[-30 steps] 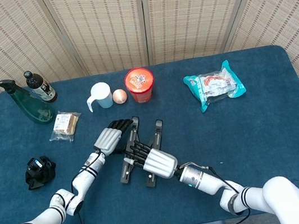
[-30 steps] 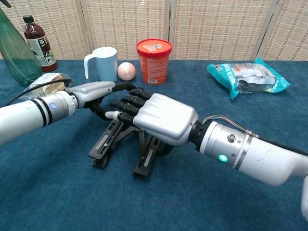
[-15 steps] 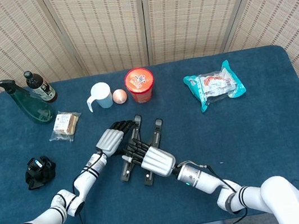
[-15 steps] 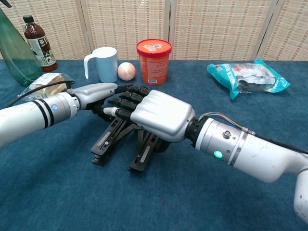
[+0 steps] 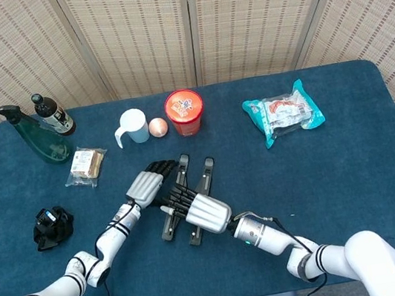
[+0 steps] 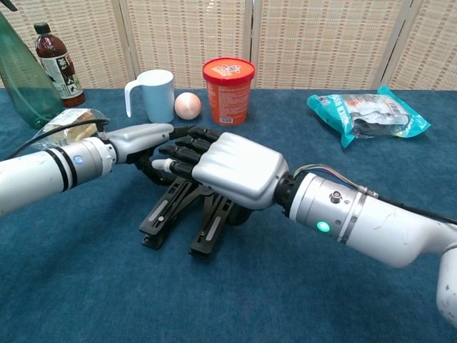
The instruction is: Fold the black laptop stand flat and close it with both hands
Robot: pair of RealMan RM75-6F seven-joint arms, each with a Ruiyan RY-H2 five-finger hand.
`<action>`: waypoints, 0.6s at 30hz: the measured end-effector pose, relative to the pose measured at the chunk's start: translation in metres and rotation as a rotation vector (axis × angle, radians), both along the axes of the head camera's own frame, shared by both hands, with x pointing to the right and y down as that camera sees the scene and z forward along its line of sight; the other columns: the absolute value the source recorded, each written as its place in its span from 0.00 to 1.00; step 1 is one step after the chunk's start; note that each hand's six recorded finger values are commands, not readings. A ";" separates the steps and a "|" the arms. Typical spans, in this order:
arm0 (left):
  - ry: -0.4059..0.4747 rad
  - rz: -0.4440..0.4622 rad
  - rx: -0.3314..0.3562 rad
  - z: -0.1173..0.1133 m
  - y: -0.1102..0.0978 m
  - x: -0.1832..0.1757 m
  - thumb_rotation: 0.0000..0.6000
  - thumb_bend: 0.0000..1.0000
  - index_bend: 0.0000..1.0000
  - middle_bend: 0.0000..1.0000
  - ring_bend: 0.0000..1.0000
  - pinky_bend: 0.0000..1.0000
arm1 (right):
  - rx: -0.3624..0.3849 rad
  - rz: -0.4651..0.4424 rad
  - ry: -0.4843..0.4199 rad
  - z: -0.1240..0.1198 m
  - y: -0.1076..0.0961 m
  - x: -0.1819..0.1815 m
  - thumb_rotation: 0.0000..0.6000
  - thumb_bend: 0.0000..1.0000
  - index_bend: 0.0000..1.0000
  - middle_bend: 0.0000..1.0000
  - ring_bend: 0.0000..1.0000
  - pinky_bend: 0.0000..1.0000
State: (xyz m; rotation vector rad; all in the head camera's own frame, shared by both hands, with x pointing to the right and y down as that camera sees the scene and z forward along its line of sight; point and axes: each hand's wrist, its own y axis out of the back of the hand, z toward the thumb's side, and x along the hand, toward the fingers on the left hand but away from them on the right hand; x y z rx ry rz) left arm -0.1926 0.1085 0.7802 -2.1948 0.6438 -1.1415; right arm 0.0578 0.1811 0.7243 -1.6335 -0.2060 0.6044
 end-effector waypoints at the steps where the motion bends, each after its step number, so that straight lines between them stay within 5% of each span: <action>1: -0.003 -0.004 0.004 -0.001 -0.002 -0.002 1.00 0.15 0.00 0.04 0.04 0.05 | -0.005 -0.001 -0.005 -0.002 0.000 0.000 1.00 0.00 0.00 0.00 0.00 0.00; 10: -0.039 -0.067 0.053 -0.016 -0.019 -0.040 1.00 0.15 0.00 0.04 0.04 0.04 | -0.151 -0.029 -0.017 -0.025 -0.012 0.005 1.00 0.00 0.00 0.00 0.00 0.00; 18: -0.075 -0.125 0.097 -0.035 -0.026 -0.074 1.00 0.15 0.00 0.04 0.04 0.05 | -0.368 -0.107 0.099 -0.030 -0.017 0.002 1.00 0.00 0.00 0.00 0.00 0.00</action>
